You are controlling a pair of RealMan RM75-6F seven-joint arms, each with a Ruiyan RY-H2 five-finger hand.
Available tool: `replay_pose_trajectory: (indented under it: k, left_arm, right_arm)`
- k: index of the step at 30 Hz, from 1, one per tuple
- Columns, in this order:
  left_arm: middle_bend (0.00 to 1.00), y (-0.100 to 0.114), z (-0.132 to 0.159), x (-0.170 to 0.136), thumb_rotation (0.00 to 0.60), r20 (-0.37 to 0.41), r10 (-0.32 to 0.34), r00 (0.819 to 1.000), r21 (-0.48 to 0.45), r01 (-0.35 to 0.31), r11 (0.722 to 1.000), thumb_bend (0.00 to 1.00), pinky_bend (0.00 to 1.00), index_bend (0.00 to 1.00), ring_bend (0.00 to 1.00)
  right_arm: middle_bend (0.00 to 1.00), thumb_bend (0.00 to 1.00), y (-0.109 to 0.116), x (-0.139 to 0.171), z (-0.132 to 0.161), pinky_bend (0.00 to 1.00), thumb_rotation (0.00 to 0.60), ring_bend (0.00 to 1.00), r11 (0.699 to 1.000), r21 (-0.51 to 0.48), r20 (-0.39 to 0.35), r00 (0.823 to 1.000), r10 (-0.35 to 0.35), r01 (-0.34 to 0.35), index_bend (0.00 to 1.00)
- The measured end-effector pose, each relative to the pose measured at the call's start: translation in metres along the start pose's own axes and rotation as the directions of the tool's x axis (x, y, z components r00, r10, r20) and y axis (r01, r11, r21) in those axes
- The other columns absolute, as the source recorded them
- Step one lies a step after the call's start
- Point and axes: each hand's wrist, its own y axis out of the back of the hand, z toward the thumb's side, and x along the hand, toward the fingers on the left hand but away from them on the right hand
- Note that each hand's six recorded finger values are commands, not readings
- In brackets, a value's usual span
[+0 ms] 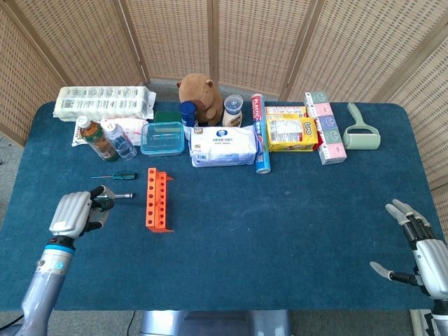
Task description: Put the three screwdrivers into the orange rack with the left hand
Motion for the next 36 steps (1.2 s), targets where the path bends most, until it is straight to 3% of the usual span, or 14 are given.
replay_pose_trajectory:
  k: [6, 15, 21, 25, 31, 36]
  left_arm:
    - [0.97, 0.015, 0.002, -0.017, 0.6, 0.054, 0.018, 0.998, -0.133, -0.01, 0.991, 0.42, 1.0, 0.59, 1.0]
    - [0.97, 0.039, 0.005, -0.038, 0.6, 0.173, 0.029, 0.985, -0.338, 0.032, 0.941, 0.42, 1.0, 0.59, 1.0]
    - [0.97, 0.048, 0.008, -0.05, 0.6, 0.301, 0.025, 0.953, -0.424, 0.111, 0.899, 0.42, 1.0, 0.59, 1.0]
    - [0.97, 0.046, 0.008, -0.059, 0.6, 0.371, -0.018, 0.928, -0.47, 0.205, 0.858, 0.42, 1.0, 0.59, 1.0]
    - [0.97, 0.043, 0.013, -0.066, 0.6, 0.454, -0.072, 0.888, -0.514, 0.328, 0.793, 0.42, 1.0, 0.59, 1.0]
    - [0.97, 0.041, 0.016, -0.064, 0.6, 0.492, -0.071, 0.868, -0.544, 0.37, 0.753, 0.42, 1.0, 0.59, 1.0]
  right_arm:
    - [0.03, 0.02, -0.004, -0.001, 0.002, 0.0, 0.6, 0.0, 1.0, 0.013, 0.0, 1.0, 0.007, -0.007, 0.07]
    - [0.03, 0.02, -0.009, -0.001, 0.005, 0.0, 0.6, 0.0, 0.999, 0.026, -0.005, 1.0, 0.019, -0.019, 0.07]
    - [0.03, 0.02, -0.01, -0.001, 0.005, 0.0, 0.6, 0.0, 0.999, 0.029, -0.004, 1.0, 0.021, -0.021, 0.07]
    - [0.03, 0.02, -0.011, -0.001, 0.005, 0.0, 0.6, 0.0, 0.999, 0.03, -0.004, 1.0, 0.023, -0.023, 0.07]
    - [0.03, 0.02, -0.009, -0.001, 0.005, 0.0, 0.6, 0.0, 0.999, 0.026, -0.002, 1.0, 0.019, -0.019, 0.07]
    - [0.03, 0.02, -0.008, -0.001, 0.004, 0.0, 0.6, 0.0, 1.0, 0.022, -0.002, 1.0, 0.015, -0.015, 0.07]
